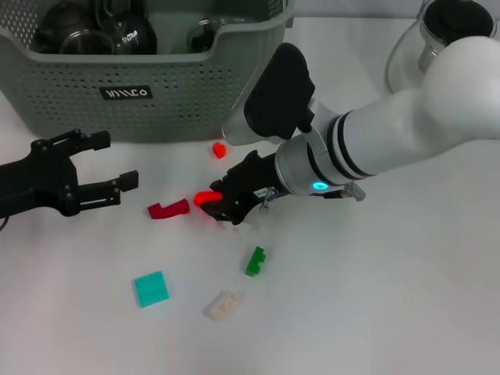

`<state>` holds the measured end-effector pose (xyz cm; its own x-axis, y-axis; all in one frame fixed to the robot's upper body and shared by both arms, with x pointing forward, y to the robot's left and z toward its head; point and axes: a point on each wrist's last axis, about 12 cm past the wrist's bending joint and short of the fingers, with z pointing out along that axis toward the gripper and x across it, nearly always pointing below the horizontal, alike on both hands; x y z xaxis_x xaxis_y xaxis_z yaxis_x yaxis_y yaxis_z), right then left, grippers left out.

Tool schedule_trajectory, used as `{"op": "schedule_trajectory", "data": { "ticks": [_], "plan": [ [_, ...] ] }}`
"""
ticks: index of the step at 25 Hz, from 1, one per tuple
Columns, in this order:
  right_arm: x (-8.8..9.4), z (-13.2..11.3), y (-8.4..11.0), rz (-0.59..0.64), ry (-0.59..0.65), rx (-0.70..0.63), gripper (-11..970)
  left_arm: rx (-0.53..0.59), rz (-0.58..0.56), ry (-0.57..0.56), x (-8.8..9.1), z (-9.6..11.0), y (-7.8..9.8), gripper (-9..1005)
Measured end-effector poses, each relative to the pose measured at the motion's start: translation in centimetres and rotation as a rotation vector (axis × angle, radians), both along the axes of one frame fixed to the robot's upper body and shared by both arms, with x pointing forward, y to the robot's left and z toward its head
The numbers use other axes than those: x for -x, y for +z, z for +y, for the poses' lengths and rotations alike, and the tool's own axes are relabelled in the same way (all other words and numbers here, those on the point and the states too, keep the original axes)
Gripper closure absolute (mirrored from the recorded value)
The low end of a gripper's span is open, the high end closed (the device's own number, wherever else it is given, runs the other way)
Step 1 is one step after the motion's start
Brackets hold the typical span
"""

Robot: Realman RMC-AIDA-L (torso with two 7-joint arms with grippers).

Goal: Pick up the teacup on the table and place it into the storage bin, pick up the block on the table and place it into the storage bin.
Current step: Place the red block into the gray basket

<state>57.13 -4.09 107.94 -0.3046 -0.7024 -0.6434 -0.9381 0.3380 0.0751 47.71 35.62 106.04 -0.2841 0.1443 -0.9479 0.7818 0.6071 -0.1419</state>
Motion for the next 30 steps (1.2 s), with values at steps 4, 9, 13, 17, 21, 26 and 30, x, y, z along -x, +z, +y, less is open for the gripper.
{"op": "schedule_trajectory", "data": {
  "ticks": [4, 9, 13, 17, 21, 26, 30],
  "plan": [
    [0.1, 0.1, 1.9, 0.017, 0.045, -0.035, 628, -0.009, 0.003, 0.01, 0.2, 0.5, 0.1, 124],
    [-0.2, 0.3, 7.4, 0.007, 0.119, -0.094, 635, -0.004, 0.003, 0.058, 0.7, 1.5, 0.1, 124],
    [-0.5, 0.8, 12.8, -0.075, 0.153, -0.131, 636, 0.006, -0.004, 0.101, 1.2, 2.2, 0.0, 124],
    [-1.3, 1.6, 18.9, -0.209, 0.158, -0.164, 637, 0.017, -0.013, 0.119, 1.4, 2.5, 0.2, 124],
    [-3.7, 1.9, 23.7, -0.346, 0.093, -0.184, 637, 0.021, -0.018, 0.116, 1.2, 2.4, 0.3, 124],
    [-7.1, 2.4, 24.1, -0.353, 0.028, -0.131, 640, 0.025, -0.018, 0.108, 1.1, 2.2, 0.3, 124],
    [-8.7, 2.2, 21.9, -0.338, -0.023, -0.079, 605, 0.027, -0.019, 0.105, 1.1, 2.1, 0.3, 124]
  ]
}}
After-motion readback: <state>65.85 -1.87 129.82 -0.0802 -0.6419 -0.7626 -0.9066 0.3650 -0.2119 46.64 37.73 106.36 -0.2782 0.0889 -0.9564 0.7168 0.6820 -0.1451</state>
